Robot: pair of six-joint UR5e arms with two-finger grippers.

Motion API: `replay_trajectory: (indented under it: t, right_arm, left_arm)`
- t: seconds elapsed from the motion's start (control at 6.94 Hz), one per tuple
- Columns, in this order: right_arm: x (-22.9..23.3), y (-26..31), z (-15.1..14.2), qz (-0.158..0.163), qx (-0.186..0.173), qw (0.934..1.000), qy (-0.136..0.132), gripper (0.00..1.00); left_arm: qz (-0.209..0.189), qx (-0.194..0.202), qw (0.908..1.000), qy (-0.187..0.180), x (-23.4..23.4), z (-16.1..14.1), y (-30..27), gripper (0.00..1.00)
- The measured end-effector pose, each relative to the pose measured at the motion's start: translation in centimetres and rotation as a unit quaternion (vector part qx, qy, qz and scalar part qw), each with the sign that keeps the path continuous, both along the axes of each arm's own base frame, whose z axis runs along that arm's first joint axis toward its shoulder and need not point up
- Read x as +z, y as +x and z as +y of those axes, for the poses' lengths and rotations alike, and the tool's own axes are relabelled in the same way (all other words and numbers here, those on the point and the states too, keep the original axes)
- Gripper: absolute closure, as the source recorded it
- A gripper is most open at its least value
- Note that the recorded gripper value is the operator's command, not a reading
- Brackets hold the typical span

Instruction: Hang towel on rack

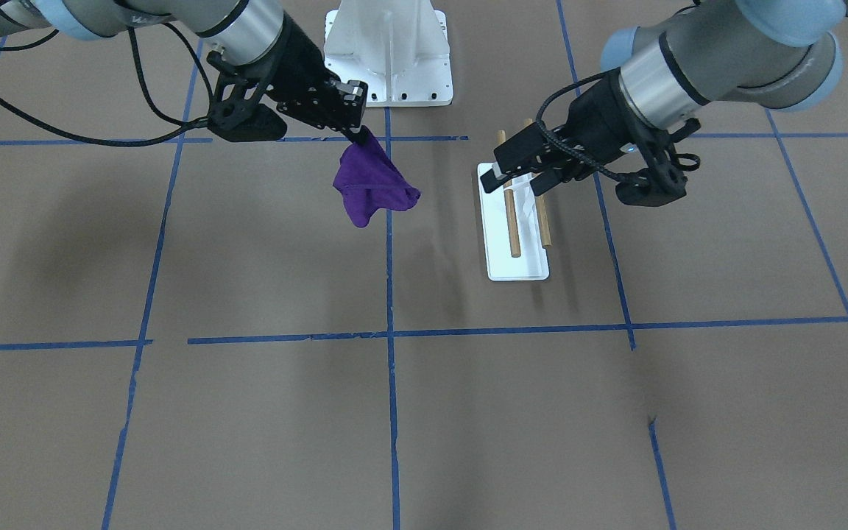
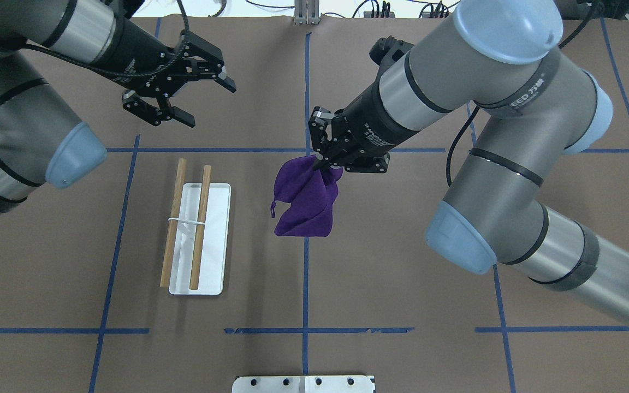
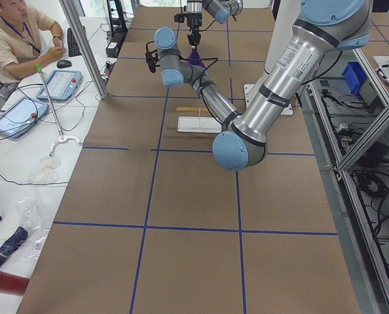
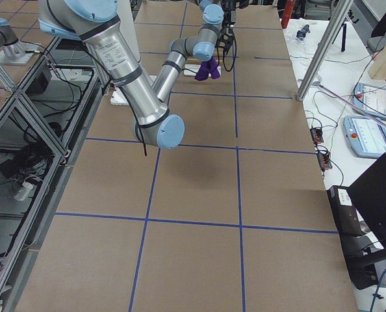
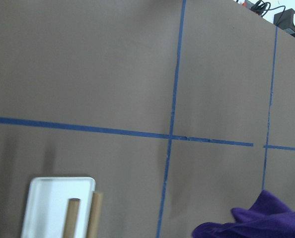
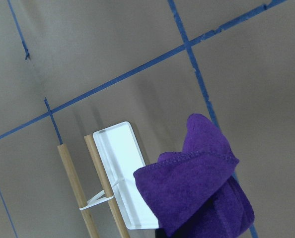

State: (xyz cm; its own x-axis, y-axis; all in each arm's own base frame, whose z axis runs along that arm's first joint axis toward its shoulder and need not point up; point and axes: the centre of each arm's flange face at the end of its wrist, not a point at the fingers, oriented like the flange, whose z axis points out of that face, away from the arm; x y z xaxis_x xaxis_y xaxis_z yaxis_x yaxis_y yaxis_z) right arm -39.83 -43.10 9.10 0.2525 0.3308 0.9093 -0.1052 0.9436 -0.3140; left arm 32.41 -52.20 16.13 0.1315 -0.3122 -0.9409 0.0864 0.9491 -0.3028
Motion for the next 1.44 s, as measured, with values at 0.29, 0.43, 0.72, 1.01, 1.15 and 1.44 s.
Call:
replay_trajectory:
  t: [0.29,0.43,0.72,1.01,1.15,1.44]
  right_arm:
    - [-1.9,-1.2,0.8,-0.005,-0.002,0.9985,0.054,1.0]
    - [-2.1,-1.4,0.8,-0.004,-0.003,0.9972,0.075,1.0]
    - [-2.5,-1.6,0.9,-0.004,0.001,0.9957,0.092,1.0]
    - [-3.0,-1.7,0.9,-0.006,0.005,0.9953,0.097,1.0]
    - [-3.0,-1.7,0.8,-0.005,0.007,0.9952,0.098,1.0]
    - [-3.1,-1.7,0.8,-0.005,0.013,0.9949,0.1,1.0]
  left_arm:
    - [0.005,0.006,0.9994,-0.035,-1.5,1.2,3.0,0.0]
    - [0.004,0.011,0.998,-0.062,-1.5,1.7,4.2,0.0]
    - [0.003,-0.003,0.991,-0.134,-1.3,2.5,6.2,0.03]
    - [0.003,-0.02,0.9814,-0.191,-1.2,3.0,7.6,0.07]
    - [0.002,-0.02,0.9779,-0.208,-1.1,3.4,8.2,0.08]
    - [0.003,-0.02,0.972,-0.234,-1.2,3.9,8.6,0.08]
